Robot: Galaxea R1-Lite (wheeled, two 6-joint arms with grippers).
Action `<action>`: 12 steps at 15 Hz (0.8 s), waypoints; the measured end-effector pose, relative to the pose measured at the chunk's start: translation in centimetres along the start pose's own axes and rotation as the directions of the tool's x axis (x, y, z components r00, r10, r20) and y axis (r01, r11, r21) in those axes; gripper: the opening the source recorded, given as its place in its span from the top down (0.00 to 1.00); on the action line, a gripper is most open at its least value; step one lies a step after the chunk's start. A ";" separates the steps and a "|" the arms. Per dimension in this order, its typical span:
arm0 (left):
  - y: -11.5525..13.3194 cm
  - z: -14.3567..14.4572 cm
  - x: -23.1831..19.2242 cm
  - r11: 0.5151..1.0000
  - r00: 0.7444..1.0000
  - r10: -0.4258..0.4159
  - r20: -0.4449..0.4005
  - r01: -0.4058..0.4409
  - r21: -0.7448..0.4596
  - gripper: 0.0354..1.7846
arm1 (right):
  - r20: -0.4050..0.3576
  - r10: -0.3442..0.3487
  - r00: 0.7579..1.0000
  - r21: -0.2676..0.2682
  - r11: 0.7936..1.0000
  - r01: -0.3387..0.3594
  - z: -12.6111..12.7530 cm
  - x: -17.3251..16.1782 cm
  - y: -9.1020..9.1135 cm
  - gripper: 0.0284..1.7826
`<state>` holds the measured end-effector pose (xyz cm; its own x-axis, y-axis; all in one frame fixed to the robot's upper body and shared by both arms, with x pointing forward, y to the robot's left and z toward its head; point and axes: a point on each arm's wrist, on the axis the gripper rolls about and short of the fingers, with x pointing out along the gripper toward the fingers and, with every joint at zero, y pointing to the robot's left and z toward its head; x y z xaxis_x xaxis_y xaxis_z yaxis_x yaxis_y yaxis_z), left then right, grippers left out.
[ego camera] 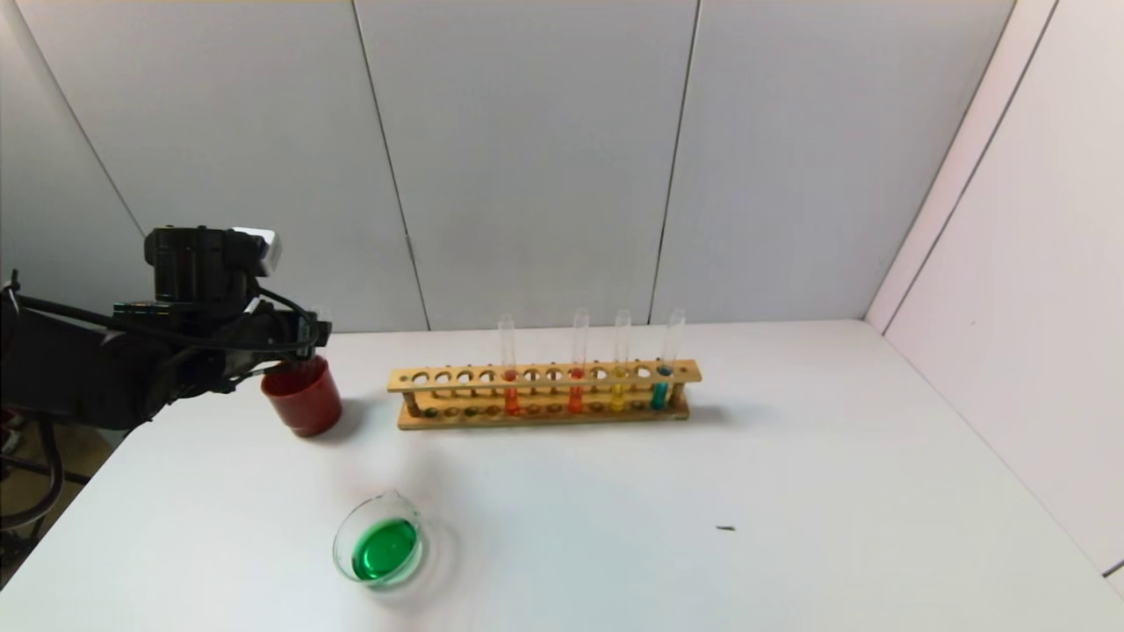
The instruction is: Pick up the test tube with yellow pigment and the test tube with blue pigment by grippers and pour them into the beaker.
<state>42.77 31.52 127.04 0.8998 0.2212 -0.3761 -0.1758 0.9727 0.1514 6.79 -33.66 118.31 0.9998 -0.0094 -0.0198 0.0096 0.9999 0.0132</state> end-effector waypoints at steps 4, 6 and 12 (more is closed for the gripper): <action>0.6 1.1 -2.0 0.999 0.999 -0.001 0.037 -0.001 0.033 0.03 | 0.000 0.000 1.000 0.000 1.000 0.000 0.0 0.0 0.0 0.05; 1.1 1.9 -3.6 0.999 0.999 -0.002 0.052 -0.001 0.045 0.03 | 0.000 0.000 1.000 0.000 1.000 0.000 0.0 0.0 0.0 0.05; 3.6 3.0 -11.7 1.000 0.992 -0.014 0.128 0.011 0.023 0.03 | 0.000 0.000 1.000 0.000 1.000 0.000 0.0 0.0 0.0 0.05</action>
<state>32.78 32.21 134.76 0.9458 0.1967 -0.2583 -0.1565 0.9733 0.1678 6.79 -33.66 118.31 0.9998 -0.0094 -0.0198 0.0096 0.9999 0.0132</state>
